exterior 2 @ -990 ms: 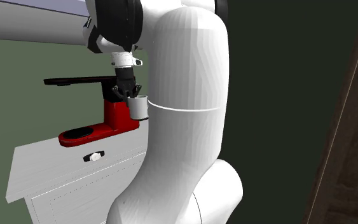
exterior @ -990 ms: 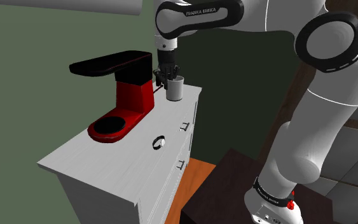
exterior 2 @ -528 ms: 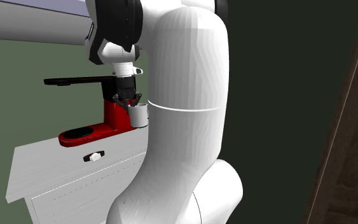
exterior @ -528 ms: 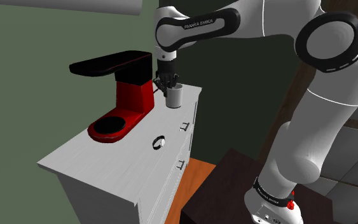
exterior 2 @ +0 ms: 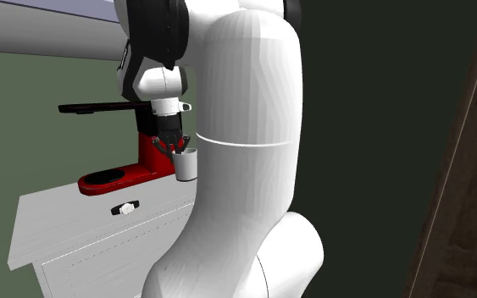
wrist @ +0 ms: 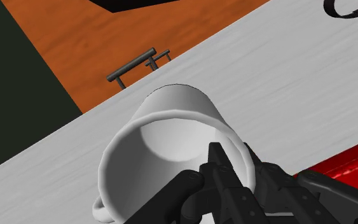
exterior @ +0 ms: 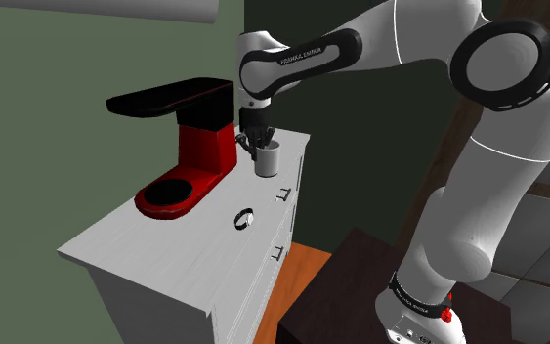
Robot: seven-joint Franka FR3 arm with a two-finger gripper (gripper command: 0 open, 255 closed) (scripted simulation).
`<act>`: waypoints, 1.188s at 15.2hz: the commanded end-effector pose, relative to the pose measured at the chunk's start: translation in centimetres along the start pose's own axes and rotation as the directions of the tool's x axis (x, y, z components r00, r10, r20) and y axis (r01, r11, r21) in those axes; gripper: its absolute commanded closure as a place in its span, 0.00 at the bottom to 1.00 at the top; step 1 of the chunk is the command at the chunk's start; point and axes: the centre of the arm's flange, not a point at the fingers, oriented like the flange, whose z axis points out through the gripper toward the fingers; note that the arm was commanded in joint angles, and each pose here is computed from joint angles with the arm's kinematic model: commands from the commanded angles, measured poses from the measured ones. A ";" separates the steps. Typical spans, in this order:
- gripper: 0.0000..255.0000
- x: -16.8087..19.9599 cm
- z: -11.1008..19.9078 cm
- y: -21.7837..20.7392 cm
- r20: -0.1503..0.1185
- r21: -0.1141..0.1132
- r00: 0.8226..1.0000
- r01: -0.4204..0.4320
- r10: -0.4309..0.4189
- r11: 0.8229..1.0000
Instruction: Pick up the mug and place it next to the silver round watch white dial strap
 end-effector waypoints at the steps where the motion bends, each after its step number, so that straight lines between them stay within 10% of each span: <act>1: 1.00 0.0 1.0 -0.1 -0.001 0.000 1.000 0.000 0.000 1.000; 12: 1.00 0.0 2.5 -0.2 -0.001 0.000 1.000 0.000 0.000 1.000; 13: 0.00 0.0 2.5 -0.2 -0.001 0.000 1.000 0.000 0.000 1.000; 18: 0.00 0.0 2.5 -0.2 -0.001 0.000 1.000 0.000 0.000 1.000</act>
